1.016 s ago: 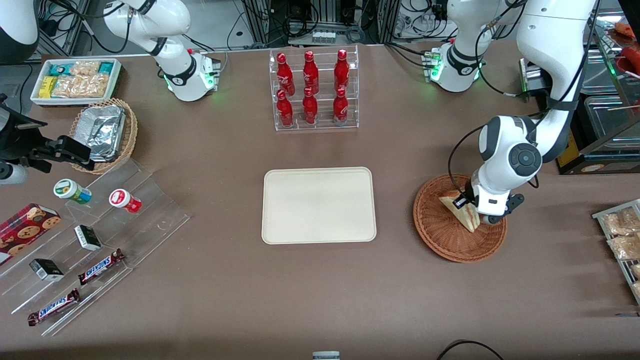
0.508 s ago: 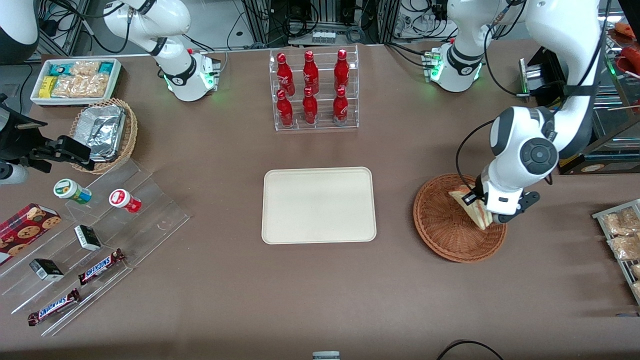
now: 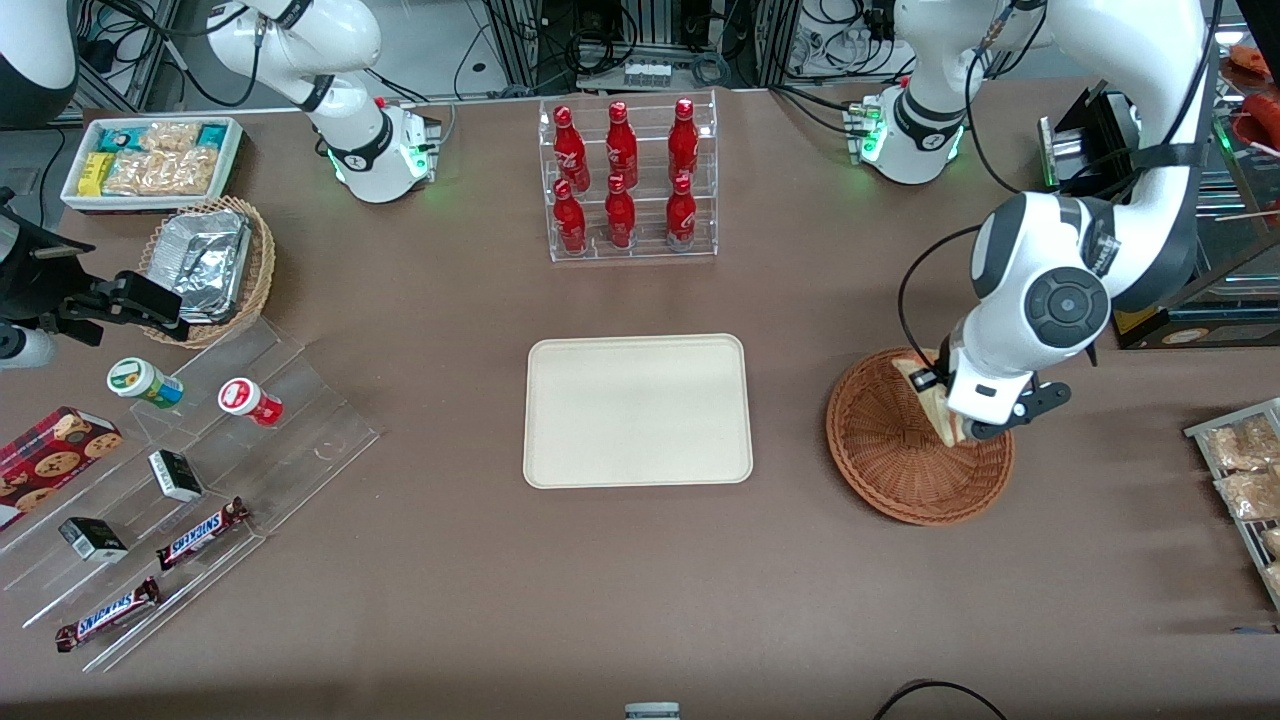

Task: Place sandwich from basket to tray
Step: 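Lift the sandwich and carry it over the cream tray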

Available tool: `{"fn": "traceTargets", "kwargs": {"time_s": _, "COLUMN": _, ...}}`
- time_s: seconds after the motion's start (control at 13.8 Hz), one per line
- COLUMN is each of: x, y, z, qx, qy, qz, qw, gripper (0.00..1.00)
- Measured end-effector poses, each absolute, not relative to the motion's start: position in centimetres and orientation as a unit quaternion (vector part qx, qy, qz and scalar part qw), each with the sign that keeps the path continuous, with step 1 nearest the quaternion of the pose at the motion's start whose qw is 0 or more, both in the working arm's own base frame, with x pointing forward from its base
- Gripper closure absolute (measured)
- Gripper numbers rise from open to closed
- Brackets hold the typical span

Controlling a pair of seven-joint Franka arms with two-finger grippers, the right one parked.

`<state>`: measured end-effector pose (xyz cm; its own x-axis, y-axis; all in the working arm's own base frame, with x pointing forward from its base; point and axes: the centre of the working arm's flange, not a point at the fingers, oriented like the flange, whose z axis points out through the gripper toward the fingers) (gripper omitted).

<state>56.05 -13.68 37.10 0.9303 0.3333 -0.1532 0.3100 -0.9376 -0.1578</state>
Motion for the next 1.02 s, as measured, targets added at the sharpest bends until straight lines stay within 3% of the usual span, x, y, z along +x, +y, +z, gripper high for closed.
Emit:
{"fn": "traceTargets", "kwargs": {"time_s": 0.65, "x": 50.7, "y": -28.6, "z": 37.5, "qx": -0.994, "qy": -0.004, "qz": 0.1, "qw": 0.051, "gripper": 0.84}}
{"fn": "traceTargets", "kwargs": {"time_s": 1.02, "x": 50.9, "y": -33.2, "z": 36.2, "qx": -0.994, "qy": 0.03, "qz": 0.1, "qw": 0.024, "gripper": 0.84}}
